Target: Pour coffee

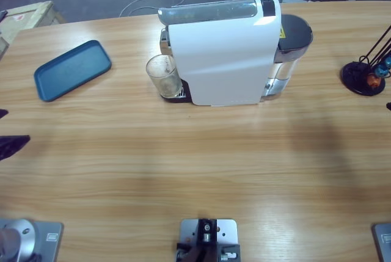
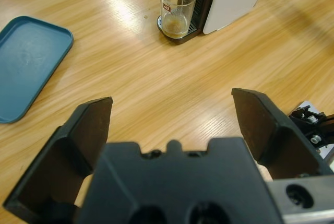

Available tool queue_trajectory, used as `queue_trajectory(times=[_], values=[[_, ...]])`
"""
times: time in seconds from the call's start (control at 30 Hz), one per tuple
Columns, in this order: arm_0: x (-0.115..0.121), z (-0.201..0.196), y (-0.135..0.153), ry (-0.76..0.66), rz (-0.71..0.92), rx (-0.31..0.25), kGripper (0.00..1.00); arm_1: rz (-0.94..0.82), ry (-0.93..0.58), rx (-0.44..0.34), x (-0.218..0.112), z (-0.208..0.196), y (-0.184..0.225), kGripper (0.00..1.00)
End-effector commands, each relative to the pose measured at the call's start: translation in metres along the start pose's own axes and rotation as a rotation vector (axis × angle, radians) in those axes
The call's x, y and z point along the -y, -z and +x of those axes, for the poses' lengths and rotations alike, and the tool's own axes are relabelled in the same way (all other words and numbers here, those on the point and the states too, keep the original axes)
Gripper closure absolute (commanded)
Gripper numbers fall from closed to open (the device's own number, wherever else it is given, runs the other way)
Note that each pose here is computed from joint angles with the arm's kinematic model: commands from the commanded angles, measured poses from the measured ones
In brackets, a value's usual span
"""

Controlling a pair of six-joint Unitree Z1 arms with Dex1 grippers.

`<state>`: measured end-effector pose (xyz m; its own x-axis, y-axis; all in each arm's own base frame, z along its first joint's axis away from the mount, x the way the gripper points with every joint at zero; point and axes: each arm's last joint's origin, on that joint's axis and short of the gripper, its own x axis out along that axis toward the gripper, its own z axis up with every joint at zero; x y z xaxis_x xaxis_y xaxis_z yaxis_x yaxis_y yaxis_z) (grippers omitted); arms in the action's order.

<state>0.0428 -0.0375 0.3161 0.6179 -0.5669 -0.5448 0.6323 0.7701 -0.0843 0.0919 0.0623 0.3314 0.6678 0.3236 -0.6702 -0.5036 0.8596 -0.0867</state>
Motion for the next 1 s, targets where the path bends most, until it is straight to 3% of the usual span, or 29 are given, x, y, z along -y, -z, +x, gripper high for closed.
queue_trajectory(times=[0.03, 0.17, 0.37, 0.63, 0.7, 0.73, 0.8, 1.0], values=[[0.000, 0.007, -0.008, -0.006, -0.010, -0.134, 0.013, 0.003, 0.015, -0.057, -0.001, 0.011, 0.005, 0.000], [-0.001, 0.006, -0.001, -0.025, -0.010, -0.121, 0.009, 0.004, 0.016, -0.059, -0.001, 0.011, 0.005, 0.000], [-0.001, 0.016, -0.008, -0.021, -0.011, -0.170, 0.004, 0.006, 0.017, -0.055, -0.001, 0.010, 0.005, 0.000], [0.001, 0.017, -0.011, -0.001, 0.003, -0.163, 0.004, 0.005, 0.018, -0.056, -0.001, 0.011, 0.005, 0.000], [0.002, 0.017, -0.009, 0.036, 0.026, -0.059, 0.004, 0.006, 0.018, -0.056, -0.001, 0.010, 0.005, 0.000], [0.003, 0.018, -0.008, 0.049, 0.028, -0.048, 0.004, 0.006, 0.018, -0.055, -0.001, 0.010, 0.005, 0.000], [0.003, 0.026, -0.012, 0.047, 0.028, -0.092, 0.004, 0.005, 0.020, -0.068, -0.001, 0.013, 0.003, 0.000], [0.005, 0.028, -0.057, 0.040, 0.047, -0.026, 0.004, 0.005, 0.021, -0.078, -0.002, 0.015, 0.002, 0.000]])
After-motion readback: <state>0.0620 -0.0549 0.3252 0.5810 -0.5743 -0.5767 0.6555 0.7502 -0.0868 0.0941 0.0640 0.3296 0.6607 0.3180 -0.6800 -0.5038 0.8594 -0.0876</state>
